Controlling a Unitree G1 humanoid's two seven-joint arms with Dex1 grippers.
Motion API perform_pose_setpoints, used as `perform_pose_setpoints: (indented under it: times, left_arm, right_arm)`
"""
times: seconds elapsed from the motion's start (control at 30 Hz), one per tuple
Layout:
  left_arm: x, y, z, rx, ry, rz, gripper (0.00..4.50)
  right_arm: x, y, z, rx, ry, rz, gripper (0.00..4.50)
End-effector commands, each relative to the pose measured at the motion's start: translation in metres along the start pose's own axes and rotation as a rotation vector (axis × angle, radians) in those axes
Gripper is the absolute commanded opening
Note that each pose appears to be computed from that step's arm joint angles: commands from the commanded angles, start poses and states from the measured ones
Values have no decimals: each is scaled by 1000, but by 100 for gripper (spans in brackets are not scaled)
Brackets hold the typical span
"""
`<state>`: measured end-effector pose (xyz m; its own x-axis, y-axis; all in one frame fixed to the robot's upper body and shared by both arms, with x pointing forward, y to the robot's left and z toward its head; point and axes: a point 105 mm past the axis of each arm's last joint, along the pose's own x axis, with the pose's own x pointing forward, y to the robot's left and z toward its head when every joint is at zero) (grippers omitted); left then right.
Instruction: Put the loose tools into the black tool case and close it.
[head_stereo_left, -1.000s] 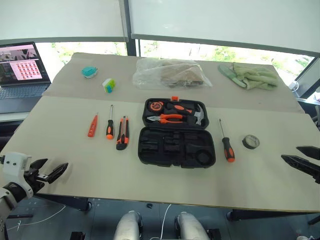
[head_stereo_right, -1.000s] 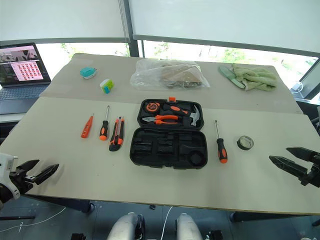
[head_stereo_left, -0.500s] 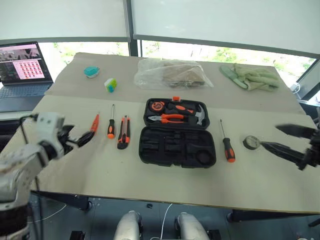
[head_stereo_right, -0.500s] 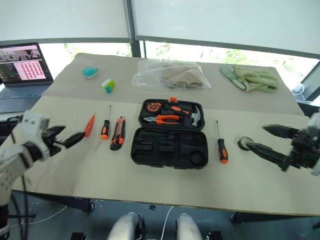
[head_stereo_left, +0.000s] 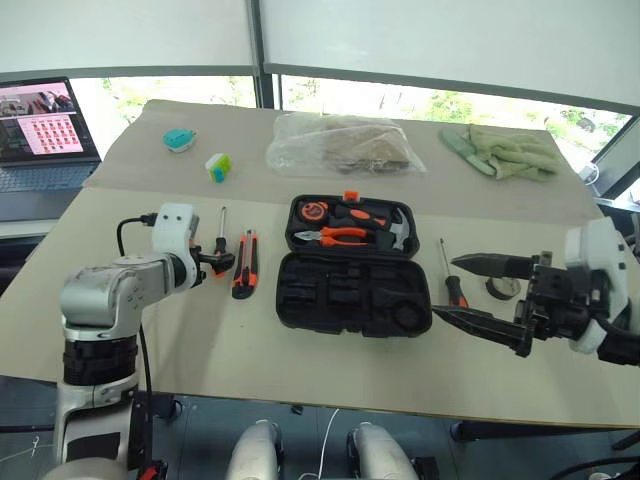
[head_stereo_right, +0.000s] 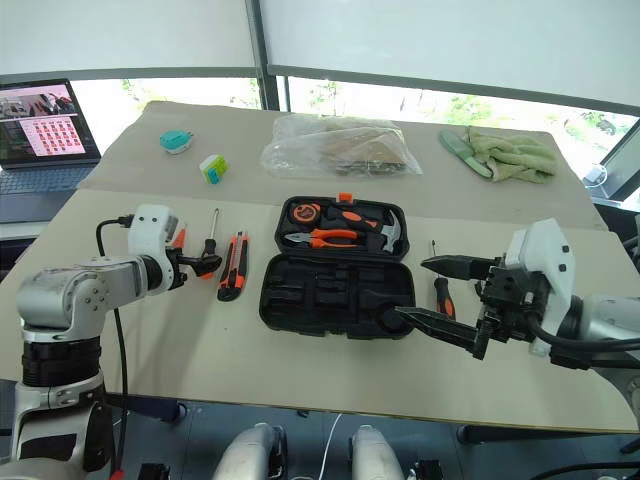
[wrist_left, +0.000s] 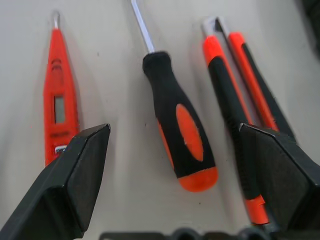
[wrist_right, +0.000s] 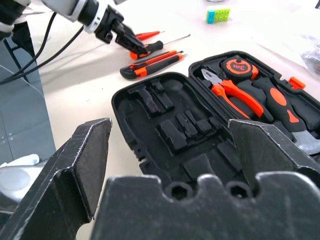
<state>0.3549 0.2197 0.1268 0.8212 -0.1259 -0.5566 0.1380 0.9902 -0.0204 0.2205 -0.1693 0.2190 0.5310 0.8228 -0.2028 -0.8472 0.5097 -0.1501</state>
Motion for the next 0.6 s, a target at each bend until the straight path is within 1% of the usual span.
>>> perform_pose_setpoints:
  times: [0.03,0.07,0.13,0.2,0.23,0.27,0.3,0.37,0.4,0.43,0.5,0.57,0.6]
  left_arm:
    - [6,-5,11,14,-34,6,443]
    - [7,-6,10,12,-32,5,443]
    - [14,-8,4,3,-8,3,392]
    - [20,-12,-4,-2,13,-14,345]
    - [21,-13,-6,-6,22,-18,291]
    - [23,-13,-8,-12,29,-18,265]
    - [23,-12,-10,-18,35,-13,219]
    - [24,-7,-10,-36,33,6,153]
    - [24,-6,-9,-45,31,14,113]
    - [23,-4,-6,-54,21,21,89]
    - [21,-3,3,-67,-7,24,87]
    - [17,-2,17,-70,-53,33,87]
    - [15,-1,29,-57,-96,34,87]
  right_arm:
    - [1,2,8,-35,-42,-2,436]
    - [2,2,8,-34,-47,-3,436]
    - [2,2,10,-33,-61,-6,450]
    - [2,3,13,-31,-77,-2,450]
    - [2,4,14,-32,-81,1,450]
    - [2,5,14,-34,-82,2,450]
    - [3,6,14,-36,-82,3,450]
    - [2,7,14,-34,-86,2,450]
    - [1,7,15,-33,-89,1,450]
    - [1,7,15,-30,-92,-2,450]
    - [-1,8,14,-26,-91,-11,450]
    - [-3,7,13,-25,-87,-22,450]
    - [-4,6,12,-22,-87,-29,450]
